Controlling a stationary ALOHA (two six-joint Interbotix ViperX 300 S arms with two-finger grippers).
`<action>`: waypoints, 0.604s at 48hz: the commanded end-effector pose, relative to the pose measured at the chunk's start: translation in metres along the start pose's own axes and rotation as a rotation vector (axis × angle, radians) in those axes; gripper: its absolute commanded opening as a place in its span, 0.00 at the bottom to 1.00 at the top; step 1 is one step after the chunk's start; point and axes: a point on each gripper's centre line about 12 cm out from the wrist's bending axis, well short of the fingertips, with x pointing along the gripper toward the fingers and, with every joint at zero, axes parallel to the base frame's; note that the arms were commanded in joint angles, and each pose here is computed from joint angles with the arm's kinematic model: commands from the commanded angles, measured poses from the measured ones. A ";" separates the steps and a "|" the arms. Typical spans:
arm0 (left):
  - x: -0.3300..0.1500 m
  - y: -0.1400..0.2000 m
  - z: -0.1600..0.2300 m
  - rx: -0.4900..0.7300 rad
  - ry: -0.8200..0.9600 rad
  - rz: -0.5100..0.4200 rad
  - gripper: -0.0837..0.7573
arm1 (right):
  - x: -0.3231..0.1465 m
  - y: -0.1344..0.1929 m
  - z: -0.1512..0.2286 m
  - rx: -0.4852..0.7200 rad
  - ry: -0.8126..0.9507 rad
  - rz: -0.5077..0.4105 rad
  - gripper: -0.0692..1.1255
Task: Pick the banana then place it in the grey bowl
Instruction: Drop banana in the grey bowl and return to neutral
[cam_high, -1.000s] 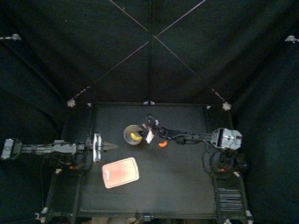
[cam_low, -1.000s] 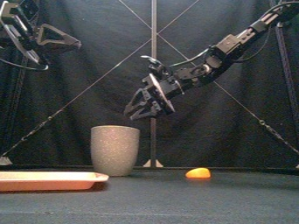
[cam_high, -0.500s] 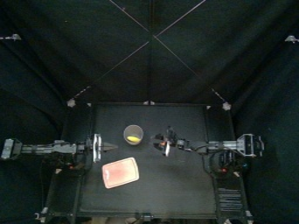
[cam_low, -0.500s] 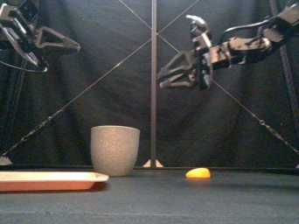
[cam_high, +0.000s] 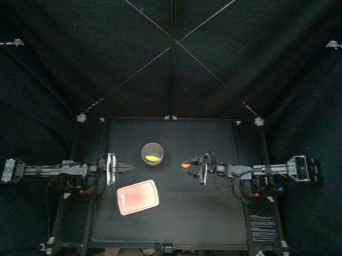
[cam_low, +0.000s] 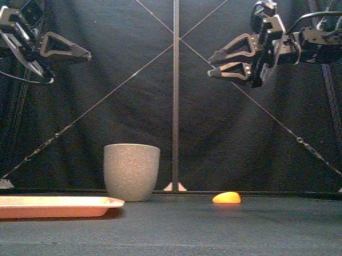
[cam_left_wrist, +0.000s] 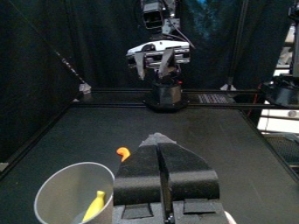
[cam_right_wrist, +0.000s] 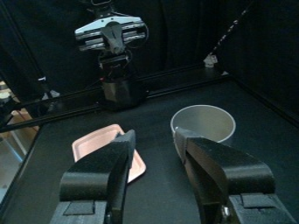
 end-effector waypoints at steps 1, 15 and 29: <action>0.001 0.001 0.005 0.000 -0.017 0.003 0.10 | -0.001 0.003 0.011 -0.020 -0.038 0.017 0.73; 0.001 0.001 0.005 -0.001 -0.014 0.005 0.10 | -0.002 0.004 0.004 -0.034 -0.016 0.024 0.73; 0.001 0.001 0.005 0.000 -0.015 0.005 0.10 | -0.004 0.003 -0.001 -0.035 -0.004 0.022 0.73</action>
